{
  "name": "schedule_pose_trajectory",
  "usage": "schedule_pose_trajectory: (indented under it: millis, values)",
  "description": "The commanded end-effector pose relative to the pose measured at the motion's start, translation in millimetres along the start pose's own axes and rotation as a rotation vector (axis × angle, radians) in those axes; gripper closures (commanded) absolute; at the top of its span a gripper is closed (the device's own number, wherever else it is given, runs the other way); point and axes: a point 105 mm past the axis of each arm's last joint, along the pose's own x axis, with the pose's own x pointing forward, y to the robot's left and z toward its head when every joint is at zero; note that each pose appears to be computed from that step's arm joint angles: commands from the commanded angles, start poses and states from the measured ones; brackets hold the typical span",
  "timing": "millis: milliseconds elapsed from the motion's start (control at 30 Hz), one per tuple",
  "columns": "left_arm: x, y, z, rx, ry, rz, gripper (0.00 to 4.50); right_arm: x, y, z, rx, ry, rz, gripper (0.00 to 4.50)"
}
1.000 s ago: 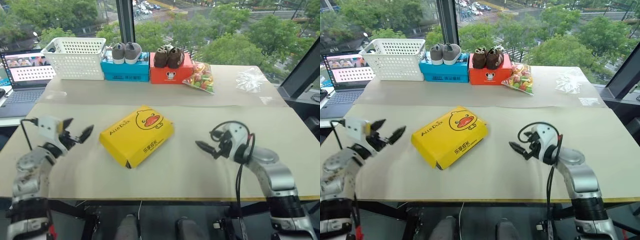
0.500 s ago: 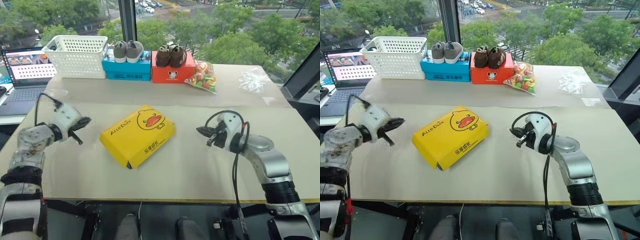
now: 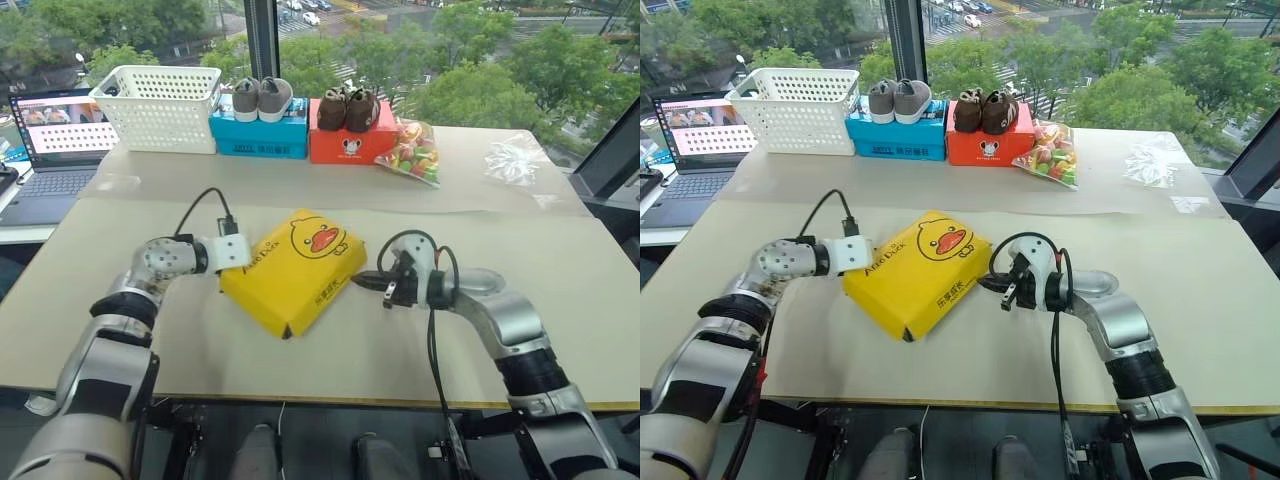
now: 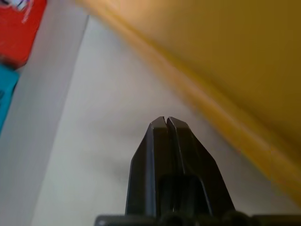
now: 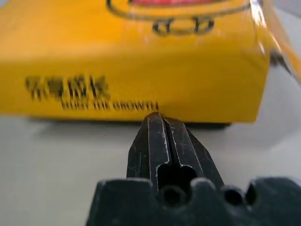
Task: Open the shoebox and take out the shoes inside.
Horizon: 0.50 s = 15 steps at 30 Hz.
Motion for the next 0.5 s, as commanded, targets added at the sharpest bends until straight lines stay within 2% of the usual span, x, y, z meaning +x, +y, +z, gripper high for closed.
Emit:
schedule_pose_trajectory:
  millis: [33,167,267,367,500]
  values:
    - [8,-21,36,0.035,-0.188,-0.134,4.45,-10,-38,9,-0.012,-0.063,-0.127,4.44]
    - [9,-44,67,0.022,-0.306,-0.208,4.45,-18,-68,3,-0.045,-0.031,-0.21,4.44]
    - [8,-48,90,-0.015,-0.374,-0.209,4.45,-18,-71,1,-0.071,-0.011,-0.201,4.44]
    - [8,-48,97,-0.042,-0.375,-0.19,4.45,-15,-56,-5,-0.097,0.033,-0.124,4.44]
    - [9,-46,98,-0.065,-0.363,-0.157,4.45,-23,-5,-18,-0.075,0.125,0.074,4.44]
